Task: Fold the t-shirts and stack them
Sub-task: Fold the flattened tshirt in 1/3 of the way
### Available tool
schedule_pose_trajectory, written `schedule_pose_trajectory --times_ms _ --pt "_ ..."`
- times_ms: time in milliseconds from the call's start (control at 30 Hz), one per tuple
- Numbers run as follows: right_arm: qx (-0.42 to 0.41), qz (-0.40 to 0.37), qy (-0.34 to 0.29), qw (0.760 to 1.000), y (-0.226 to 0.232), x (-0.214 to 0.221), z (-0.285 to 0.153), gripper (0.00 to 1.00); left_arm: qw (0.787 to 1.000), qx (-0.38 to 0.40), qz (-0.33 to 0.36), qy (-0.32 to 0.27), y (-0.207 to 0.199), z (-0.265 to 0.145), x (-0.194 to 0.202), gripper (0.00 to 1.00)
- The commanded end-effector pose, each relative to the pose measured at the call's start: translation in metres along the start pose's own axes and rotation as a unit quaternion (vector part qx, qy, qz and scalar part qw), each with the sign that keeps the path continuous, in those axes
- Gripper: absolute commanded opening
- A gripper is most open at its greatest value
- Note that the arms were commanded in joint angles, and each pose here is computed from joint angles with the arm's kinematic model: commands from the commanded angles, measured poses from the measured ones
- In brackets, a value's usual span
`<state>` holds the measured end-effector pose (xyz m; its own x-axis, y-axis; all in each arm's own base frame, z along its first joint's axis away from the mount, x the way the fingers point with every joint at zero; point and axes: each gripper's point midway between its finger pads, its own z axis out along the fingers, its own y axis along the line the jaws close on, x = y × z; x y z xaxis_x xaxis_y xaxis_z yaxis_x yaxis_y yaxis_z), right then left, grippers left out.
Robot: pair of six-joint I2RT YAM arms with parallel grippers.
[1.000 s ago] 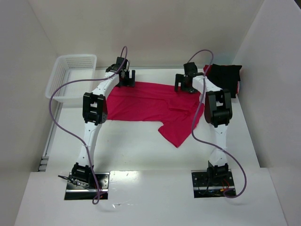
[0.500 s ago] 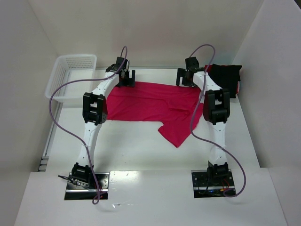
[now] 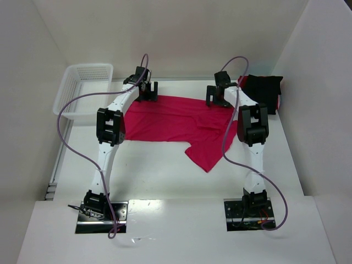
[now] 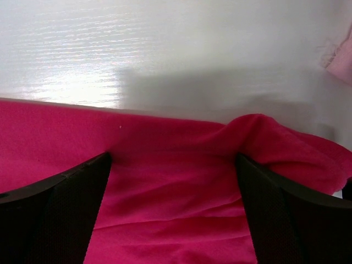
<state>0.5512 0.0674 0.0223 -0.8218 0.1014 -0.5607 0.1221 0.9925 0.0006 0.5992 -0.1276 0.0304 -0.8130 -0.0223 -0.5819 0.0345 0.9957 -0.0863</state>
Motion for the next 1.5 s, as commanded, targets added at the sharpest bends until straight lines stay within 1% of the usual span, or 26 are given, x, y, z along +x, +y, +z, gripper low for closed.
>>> schedule_pose_trajectory --times_ms 0,100,167,233,267,333,367,433,467,533,567,600,767,933,1000,1133,1200,1300,1333,1367,1467 --pt "0.020 0.004 0.018 1.000 -0.005 0.015 0.007 0.99 1.000 -0.002 -0.008 0.024 0.010 -0.003 0.011 1.00" --pt "0.018 0.009 0.011 1.000 -0.002 0.008 0.012 0.99 1.000 -0.002 -0.008 0.024 0.010 -0.003 0.011 1.00" --pt "0.015 0.012 -0.003 1.000 0.001 -0.005 0.012 0.99 1.000 -0.002 -0.008 0.024 0.010 -0.003 0.011 1.00" --pt "0.015 0.012 -0.002 1.000 0.003 -0.007 0.019 0.99 1.000 -0.002 -0.008 0.024 0.010 -0.003 0.011 1.00" --pt "0.013 0.014 -0.012 1.000 0.005 -0.019 0.016 0.99 1.000 -0.002 -0.008 0.024 0.010 -0.003 0.011 1.00" --pt "0.013 0.013 -0.011 1.000 0.007 -0.020 0.023 0.99 1.000 -0.002 -0.008 0.024 0.010 -0.003 0.011 1.00" --pt "0.013 0.016 -0.027 0.999 0.008 -0.033 0.020 0.99 1.000 -0.002 -0.008 0.024 0.010 -0.003 0.011 1.00" --pt "0.014 0.011 -0.027 0.999 0.009 -0.034 0.027 0.99 1.000 -0.002 -0.008 0.024 0.010 -0.003 0.011 1.00" --pt "0.012 0.012 -0.035 0.999 0.010 -0.043 0.025 0.99 1.000 -0.002 -0.008 0.024 0.010 -0.003 0.011 1.00" --pt "0.013 0.006 -0.030 0.999 0.011 -0.041 0.031 0.99 1.000 -0.004 -0.012 0.024 0.015 -0.002 0.010 1.00" --pt "0.010 0.008 -0.041 0.999 0.012 -0.050 0.027 0.99 1.000 -0.004 -0.012 0.024 0.015 -0.002 0.010 1.00" --pt "0.012 0.002 -0.036 0.999 0.011 -0.046 0.032 0.99 1.000 -0.009 -0.012 0.023 0.017 -0.002 0.010 1.00" --pt "-0.001 0.004 -0.044 0.999 0.018 -0.054 0.040 0.99 0.999 -0.011 -0.021 0.023 0.022 -0.002 0.009 1.00" --pt "-0.013 0.004 -0.044 0.999 0.023 -0.054 0.044 0.99 1.000 -0.013 -0.026 0.006 0.021 -0.007 -0.004 1.00" --pt "-0.016 0.001 -0.058 0.998 0.025 -0.065 0.041 0.99 1.000 -0.011 -0.026 -0.006 0.020 -0.012 -0.013 1.00" --pt "-0.014 -0.002 -0.073 0.997 0.025 -0.076 0.038 0.99 1.000 -0.009 -0.026 -0.013 0.019 -0.010 -0.019 1.00" --pt "-0.023 0.001 -0.089 0.996 0.029 -0.088 0.032 0.99 0.999 -0.008 -0.026 -0.018 0.018 -0.012 -0.023 1.00" --pt "-0.049 0.010 -0.121 0.991 0.037 -0.115 -0.001 0.99 0.999 -0.011 -0.026 -0.030 0.018 -0.021 -0.032 1.00" --pt "-0.057 0.011 -0.129 0.990 0.039 -0.122 -0.011 0.99 0.999 -0.011 -0.030 -0.043 0.022 -0.033 -0.043 1.00" --pt "-0.069 0.018 -0.156 0.985 0.042 -0.142 -0.038 0.99 0.998 -0.010 -0.030 -0.048 0.022 -0.038 -0.047 1.00" --pt "-0.093 0.024 -0.185 0.978 0.046 -0.162 -0.080 0.99 0.998 0.004 -0.024 -0.064 0.016 -0.064 -0.061 1.00"
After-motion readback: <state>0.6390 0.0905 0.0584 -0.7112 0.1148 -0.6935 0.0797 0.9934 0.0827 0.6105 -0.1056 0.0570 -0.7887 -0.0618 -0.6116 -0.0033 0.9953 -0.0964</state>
